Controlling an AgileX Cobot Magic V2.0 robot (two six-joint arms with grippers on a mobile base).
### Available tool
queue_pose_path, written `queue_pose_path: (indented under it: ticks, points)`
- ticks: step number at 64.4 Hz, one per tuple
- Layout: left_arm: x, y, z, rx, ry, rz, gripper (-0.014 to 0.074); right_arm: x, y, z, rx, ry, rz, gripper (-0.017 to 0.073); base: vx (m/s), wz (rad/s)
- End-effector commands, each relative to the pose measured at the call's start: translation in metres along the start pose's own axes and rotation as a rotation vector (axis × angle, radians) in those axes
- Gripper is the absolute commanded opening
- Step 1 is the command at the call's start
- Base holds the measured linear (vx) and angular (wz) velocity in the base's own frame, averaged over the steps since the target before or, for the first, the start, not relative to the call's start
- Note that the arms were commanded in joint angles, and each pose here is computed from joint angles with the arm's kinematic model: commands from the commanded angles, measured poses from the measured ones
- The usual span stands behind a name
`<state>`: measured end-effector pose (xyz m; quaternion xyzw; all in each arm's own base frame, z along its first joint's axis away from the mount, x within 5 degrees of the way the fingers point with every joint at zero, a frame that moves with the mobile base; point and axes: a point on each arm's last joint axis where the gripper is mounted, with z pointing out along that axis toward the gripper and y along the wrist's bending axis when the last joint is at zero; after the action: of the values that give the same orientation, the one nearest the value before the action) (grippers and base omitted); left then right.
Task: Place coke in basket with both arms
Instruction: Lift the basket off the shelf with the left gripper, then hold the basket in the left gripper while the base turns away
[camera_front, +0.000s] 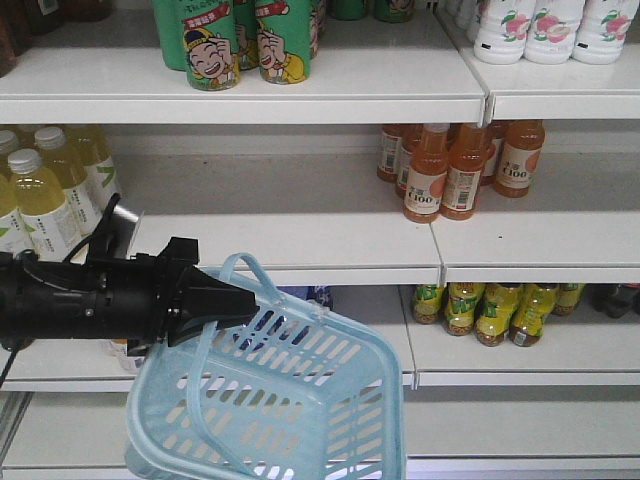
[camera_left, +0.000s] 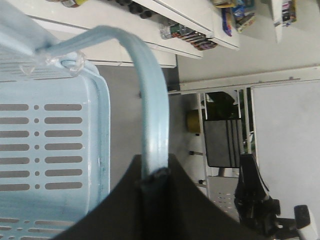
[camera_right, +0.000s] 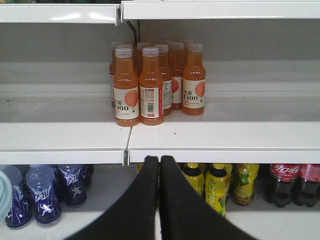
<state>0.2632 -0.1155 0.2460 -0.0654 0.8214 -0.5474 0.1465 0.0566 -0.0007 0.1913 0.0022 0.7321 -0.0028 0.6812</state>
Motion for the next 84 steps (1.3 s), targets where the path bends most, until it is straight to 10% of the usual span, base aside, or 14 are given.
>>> queue_pose_path:
  ticks: [1,27,84]
  points:
    - [0.002,-0.022,-0.007,0.179,-0.045,0.002,-0.0008,-0.005,0.0,-0.001,-0.003,-0.085,-0.001,-0.0009,0.0,0.0]
    - [0.013,-0.028,-0.009,0.293,0.024,0.053,-0.0008,-0.005,0.0,-0.001,-0.003,-0.085,-0.001,-0.0009,0.0,0.0]
    - [0.014,-0.025,-0.008,0.265,0.033,0.067,-0.0008,-0.005,0.0,-0.001,-0.003,-0.085,-0.001,-0.0009,0.0,0.0]
